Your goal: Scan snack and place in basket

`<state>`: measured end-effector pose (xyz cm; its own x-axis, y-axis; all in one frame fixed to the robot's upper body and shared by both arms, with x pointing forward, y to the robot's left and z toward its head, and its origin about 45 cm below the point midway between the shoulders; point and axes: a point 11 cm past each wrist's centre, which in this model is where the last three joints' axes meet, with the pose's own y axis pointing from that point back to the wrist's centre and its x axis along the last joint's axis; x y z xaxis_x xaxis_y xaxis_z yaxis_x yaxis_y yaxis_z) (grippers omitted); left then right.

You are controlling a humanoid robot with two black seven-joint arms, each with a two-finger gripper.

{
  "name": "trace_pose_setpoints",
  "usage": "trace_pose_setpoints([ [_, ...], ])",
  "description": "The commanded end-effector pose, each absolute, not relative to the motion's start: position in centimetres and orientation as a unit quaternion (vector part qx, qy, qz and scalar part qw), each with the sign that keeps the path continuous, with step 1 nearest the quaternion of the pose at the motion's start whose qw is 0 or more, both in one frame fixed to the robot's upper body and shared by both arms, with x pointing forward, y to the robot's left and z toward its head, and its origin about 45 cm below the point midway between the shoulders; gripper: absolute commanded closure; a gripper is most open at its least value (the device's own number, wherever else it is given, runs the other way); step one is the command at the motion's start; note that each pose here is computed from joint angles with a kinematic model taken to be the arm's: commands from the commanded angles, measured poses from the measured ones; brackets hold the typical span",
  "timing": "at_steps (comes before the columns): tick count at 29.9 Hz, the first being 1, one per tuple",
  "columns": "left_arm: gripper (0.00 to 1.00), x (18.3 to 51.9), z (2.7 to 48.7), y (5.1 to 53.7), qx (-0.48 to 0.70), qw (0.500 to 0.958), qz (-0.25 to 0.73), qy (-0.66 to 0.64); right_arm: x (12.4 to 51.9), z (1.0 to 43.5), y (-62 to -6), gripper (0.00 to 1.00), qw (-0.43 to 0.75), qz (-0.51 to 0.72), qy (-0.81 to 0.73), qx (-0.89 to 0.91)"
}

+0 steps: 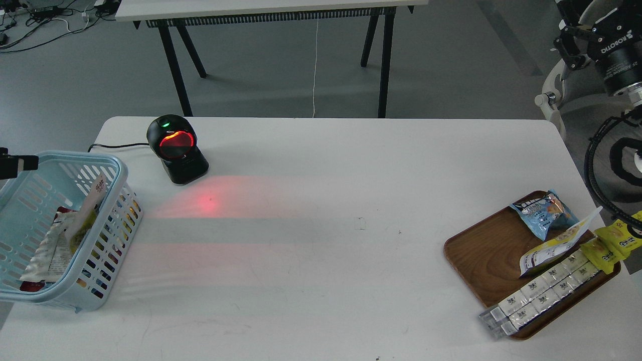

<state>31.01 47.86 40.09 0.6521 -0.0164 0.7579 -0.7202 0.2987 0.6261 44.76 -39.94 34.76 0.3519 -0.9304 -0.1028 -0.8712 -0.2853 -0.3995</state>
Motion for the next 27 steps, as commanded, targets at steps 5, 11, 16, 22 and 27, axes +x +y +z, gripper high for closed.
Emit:
trace_pose_setpoints([
  [5, 0.06, 35.4, 43.6, 42.6, 0.345, 0.819, 0.343, -0.303, 45.1, 35.4, -39.3, 0.01, 0.202, -0.079, 0.557, -0.802],
  [11, 0.01, 38.6, 46.0, 38.2, 0.179, 0.863, 0.402, -0.247, 45.8, 36.9, -37.9, 0.01, 0.200, -0.091, 0.541, -0.812],
  [16, 0.01, 41.3, 46.6, 35.3, 0.106, 0.881, 0.415, -0.202, 46.6, 37.5, -35.3, 0.01, 0.172, -0.101, 0.511, -0.836],
  [22, 0.01, 44.4, 46.2, 31.2, 0.085, 0.894, 0.391, -0.200, 47.3, 37.8, -32.8, 0.01, 0.149, -0.109, 0.483, -0.856],
  [27, 0.01, 46.9, 43.4, 27.9, 0.064, 0.910, 0.373, -0.170, 47.4, 37.9, -32.7, 0.01, 0.145, -0.110, 0.483, -0.856],
])
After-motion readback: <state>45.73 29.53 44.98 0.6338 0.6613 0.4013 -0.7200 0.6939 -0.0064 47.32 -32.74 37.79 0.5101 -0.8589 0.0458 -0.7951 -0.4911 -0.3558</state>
